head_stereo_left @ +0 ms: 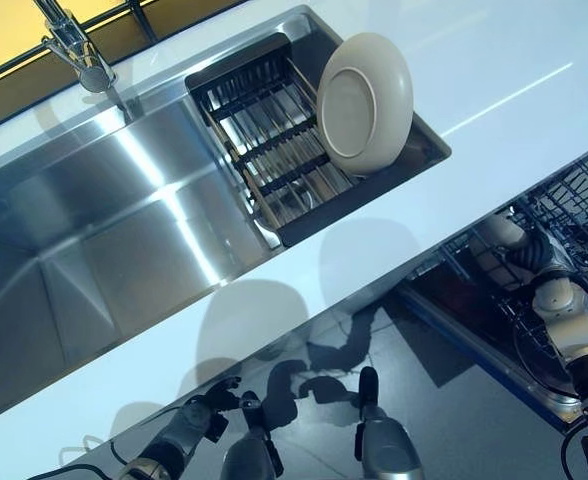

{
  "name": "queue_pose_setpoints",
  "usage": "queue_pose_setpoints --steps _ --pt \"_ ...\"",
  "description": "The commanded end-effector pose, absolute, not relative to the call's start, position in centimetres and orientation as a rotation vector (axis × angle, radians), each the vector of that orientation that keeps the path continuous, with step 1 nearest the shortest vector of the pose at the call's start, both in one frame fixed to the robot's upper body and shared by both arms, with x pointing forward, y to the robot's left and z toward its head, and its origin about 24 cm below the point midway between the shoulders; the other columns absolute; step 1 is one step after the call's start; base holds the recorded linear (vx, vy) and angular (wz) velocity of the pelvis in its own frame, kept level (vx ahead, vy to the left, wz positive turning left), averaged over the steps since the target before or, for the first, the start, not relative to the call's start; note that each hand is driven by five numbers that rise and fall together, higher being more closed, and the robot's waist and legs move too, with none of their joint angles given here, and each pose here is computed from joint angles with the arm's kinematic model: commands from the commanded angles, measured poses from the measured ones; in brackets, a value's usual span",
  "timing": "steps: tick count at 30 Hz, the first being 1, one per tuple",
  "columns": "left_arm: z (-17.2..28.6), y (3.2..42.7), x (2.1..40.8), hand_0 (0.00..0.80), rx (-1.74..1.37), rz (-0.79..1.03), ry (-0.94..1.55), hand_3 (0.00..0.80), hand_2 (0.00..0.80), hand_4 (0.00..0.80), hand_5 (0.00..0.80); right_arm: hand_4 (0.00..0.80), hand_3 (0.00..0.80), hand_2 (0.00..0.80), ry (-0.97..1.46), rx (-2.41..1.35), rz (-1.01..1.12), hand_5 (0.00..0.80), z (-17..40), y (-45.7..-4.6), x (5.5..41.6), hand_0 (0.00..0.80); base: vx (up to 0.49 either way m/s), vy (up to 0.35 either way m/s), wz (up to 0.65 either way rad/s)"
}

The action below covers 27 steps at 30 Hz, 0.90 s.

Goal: Take plates into dishwasher

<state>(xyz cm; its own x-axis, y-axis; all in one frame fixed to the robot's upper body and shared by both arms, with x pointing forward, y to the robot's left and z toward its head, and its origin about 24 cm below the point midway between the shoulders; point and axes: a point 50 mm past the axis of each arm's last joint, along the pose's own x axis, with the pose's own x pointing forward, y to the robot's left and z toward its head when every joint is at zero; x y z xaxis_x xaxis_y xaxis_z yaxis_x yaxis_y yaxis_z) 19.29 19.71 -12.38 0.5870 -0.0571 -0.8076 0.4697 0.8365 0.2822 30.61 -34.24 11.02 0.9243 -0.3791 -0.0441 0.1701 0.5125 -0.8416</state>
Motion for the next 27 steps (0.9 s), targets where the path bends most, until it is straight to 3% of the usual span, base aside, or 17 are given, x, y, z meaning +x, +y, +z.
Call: queue_pose_setpoints --steps 1,21,24,26,27 --pt "-11.8 21.6 20.0 0.0 0.559 -0.285 0.902 0.0 0.0 0.0 0.0 0.8 0.8 0.8 0.199 -0.89 -0.133 0.8 8.5 -29.7 31.1 0.8 0.0 0.0 0.0" --pt "-12.6 21.6 18.8 0.0 0.56 -0.267 0.951 0.0 0.0 0.0 0.0 0.8 0.8 0.8 0.28 -0.612 0.029 0.8 4.0 -26.5 27.7 0.8 0.0 0.0 0.0" --pt "-12.7 21.6 18.8 0.0 0.564 -0.267 0.956 0.0 0.0 0.0 0.0 0.59 0.59 0.59 0.281 -0.607 0.044 0.59 3.9 -26.2 27.6 0.59 -0.01 0.013 -0.05" --pt "-12.7 21.8 18.7 0.0 0.564 -0.265 0.96 0.0 0.0 0.0 0.0 0.584 0.584 0.584 0.282 -0.604 0.057 0.584 3.9 -26.1 27.5 0.584 -0.01 0.02 -0.04" --pt "-12.7 21.8 18.7 0.0 0.564 -0.264 0.963 0.0 0.0 0.0 0.0 0.634 0.634 0.634 0.284 -0.603 0.067 0.634 3.9 -25.9 27.5 0.634 -0.007 0.023 -0.04"
